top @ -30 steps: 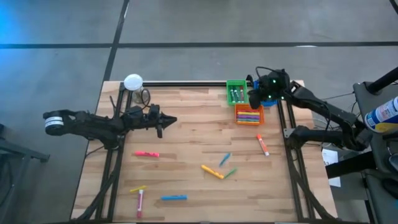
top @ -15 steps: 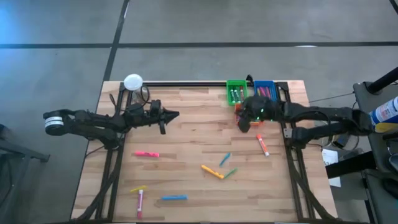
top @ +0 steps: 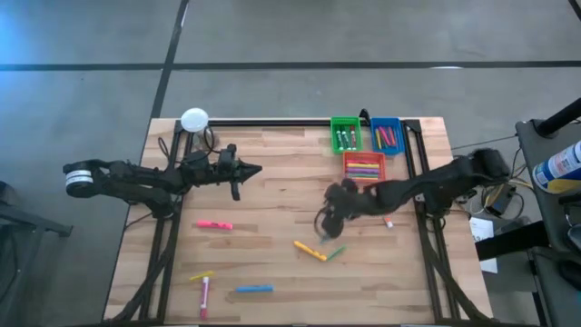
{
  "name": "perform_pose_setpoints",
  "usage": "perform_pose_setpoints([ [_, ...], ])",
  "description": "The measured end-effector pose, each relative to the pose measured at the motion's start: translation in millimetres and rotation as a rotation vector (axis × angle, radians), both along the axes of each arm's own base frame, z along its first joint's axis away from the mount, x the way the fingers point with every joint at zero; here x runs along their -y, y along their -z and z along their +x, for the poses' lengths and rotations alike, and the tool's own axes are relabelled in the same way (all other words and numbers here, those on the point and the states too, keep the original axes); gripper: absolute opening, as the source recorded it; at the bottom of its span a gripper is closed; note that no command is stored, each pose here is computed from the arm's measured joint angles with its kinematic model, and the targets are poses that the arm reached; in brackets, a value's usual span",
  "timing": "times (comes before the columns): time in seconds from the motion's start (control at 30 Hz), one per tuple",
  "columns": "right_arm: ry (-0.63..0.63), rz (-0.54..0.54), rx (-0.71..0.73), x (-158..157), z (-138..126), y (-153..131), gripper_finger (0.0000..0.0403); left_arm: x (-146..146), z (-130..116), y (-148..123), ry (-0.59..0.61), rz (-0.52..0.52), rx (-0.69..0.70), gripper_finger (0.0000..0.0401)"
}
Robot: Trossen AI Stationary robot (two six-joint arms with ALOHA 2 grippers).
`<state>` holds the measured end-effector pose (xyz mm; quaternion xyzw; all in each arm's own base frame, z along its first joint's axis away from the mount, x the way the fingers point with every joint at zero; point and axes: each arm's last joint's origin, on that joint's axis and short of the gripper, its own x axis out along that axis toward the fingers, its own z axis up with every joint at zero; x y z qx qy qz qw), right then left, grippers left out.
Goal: Pick & Place Markers
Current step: Put the dark yellow highlighter pen into the orange bin
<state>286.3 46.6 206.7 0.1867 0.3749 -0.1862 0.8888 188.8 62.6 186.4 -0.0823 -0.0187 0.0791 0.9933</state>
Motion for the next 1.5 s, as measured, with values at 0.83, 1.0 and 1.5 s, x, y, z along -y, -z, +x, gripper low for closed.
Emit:
perform_pose_setpoints([
  [0.83,-0.128,0.079,-0.421,-104,93,53,0.0169,0,0,-1,-0.004,0.018,0.01,0.0],
  [1.0,-0.148,0.082,-0.449,-106,95,62,0.0134,0,0,-2,-0.004,0.02,0.015,0.0],
  [1.5,-0.352,-0.024,-0.361,-101,91,21,0.0077,0,-1,0,-0.004,0.027,0.008,0.0],
])
